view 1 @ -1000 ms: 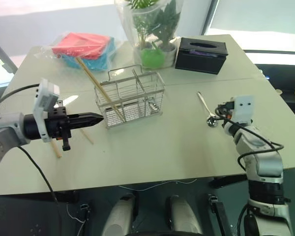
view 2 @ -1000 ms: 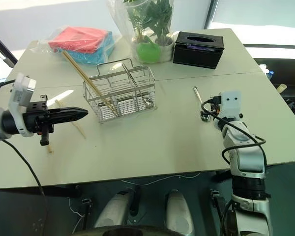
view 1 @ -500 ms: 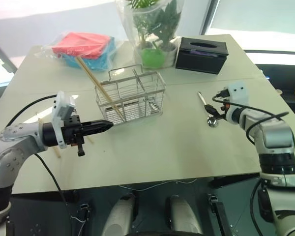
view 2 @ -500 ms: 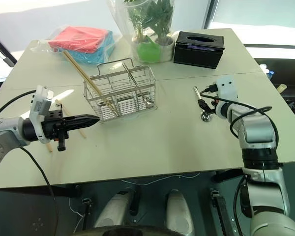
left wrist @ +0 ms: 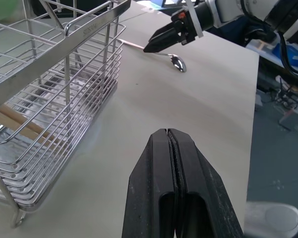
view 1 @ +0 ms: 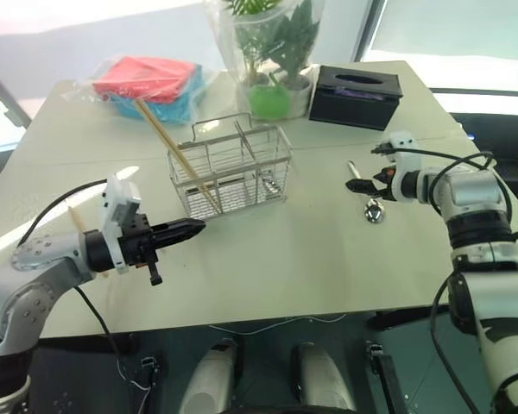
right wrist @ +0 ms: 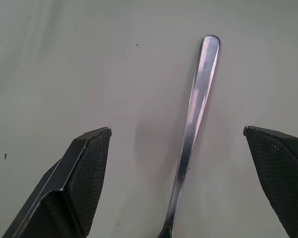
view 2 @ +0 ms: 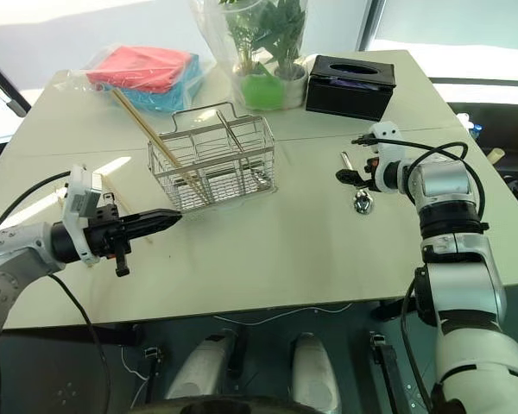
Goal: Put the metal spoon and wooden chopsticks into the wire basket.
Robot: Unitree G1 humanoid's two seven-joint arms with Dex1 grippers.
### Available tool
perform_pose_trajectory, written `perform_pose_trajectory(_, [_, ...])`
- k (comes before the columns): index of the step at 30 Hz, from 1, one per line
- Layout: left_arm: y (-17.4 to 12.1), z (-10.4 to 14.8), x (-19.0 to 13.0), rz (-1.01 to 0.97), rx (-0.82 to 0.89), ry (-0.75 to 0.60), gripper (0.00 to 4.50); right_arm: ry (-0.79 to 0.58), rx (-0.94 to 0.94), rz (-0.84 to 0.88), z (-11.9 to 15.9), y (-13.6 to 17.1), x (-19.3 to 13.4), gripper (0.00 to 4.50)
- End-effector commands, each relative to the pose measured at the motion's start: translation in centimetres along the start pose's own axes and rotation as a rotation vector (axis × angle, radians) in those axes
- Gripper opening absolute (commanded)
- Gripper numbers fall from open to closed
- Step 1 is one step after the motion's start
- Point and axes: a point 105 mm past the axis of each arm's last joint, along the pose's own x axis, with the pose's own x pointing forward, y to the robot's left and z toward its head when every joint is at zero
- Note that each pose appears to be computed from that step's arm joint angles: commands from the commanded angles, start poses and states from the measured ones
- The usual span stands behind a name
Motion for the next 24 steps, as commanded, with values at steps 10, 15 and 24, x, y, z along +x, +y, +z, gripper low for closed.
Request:
perform_pose_trajectory(10, [-0.4, 3.1, -1.0, -0.013, 0.072, -0.065, 0.0, 0.049, -0.063, 0.059, -0.2, 0.6, 0.3, 4.41])
perform_pose_trajectory(15, [-0.3, 3.6, -0.7, -0.017, 0.078, -0.088, 0.0, 0.073, -0.066, 0.057, -1.2, 0.7, 0.5, 3.57])
perform_pose_trajectory(24, [0.1, 4.4, -0.6, -0.006, 0.085, -0.126, 0.0, 0.08, -0.062, 0.064, -1.7, 1.0, 0.3, 0.03])
